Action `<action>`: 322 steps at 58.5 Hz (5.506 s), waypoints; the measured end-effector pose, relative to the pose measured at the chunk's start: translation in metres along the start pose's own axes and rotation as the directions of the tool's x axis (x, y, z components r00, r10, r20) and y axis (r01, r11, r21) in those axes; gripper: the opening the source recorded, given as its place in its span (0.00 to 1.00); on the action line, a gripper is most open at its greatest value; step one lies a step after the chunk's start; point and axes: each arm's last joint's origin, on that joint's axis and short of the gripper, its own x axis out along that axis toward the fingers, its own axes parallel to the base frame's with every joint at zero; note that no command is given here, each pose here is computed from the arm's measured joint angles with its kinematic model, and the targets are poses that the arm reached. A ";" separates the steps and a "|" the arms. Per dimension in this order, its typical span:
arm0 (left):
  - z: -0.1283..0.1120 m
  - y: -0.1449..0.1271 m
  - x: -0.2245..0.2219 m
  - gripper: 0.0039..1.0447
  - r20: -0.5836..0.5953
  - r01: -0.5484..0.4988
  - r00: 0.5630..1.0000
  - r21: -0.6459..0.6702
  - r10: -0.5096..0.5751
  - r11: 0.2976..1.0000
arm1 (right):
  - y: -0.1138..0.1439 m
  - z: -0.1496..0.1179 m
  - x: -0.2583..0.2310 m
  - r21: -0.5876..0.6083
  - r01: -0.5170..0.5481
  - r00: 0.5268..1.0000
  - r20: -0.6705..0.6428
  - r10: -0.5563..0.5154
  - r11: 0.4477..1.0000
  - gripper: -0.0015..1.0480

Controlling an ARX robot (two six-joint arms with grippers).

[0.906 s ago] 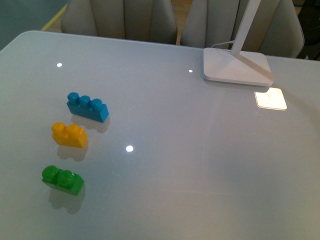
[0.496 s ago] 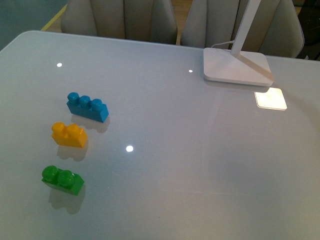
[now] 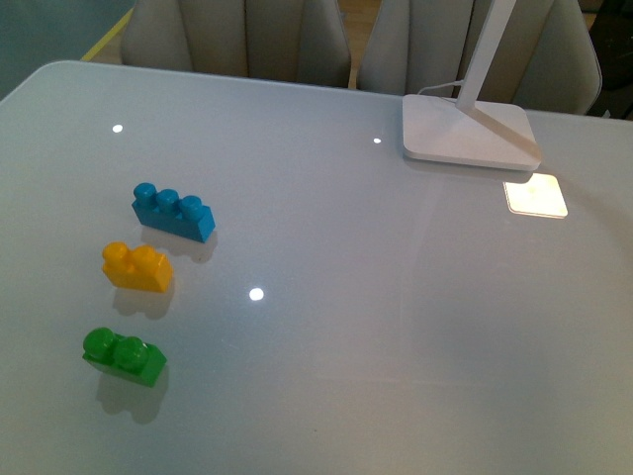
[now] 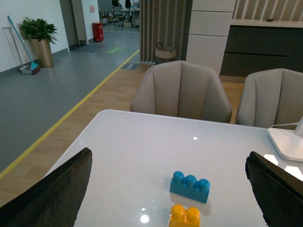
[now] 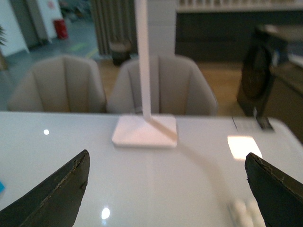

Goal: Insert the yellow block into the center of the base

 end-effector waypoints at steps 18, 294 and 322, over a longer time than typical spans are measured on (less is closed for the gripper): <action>0.000 0.000 0.000 0.93 0.001 0.000 1.000 0.000 0.000 1.000 | -0.079 0.020 0.052 -0.015 0.128 0.969 -0.210 -0.128 0.992 0.92; 0.000 0.000 0.000 0.93 0.001 0.000 1.000 0.000 0.000 1.000 | 0.238 -0.166 0.241 0.278 -0.361 0.557 -0.701 0.445 0.890 0.92; 0.000 0.000 0.000 0.93 0.001 0.000 1.000 0.000 0.000 1.000 | 0.175 -0.121 0.246 0.228 -0.271 0.733 -0.580 0.354 0.935 0.92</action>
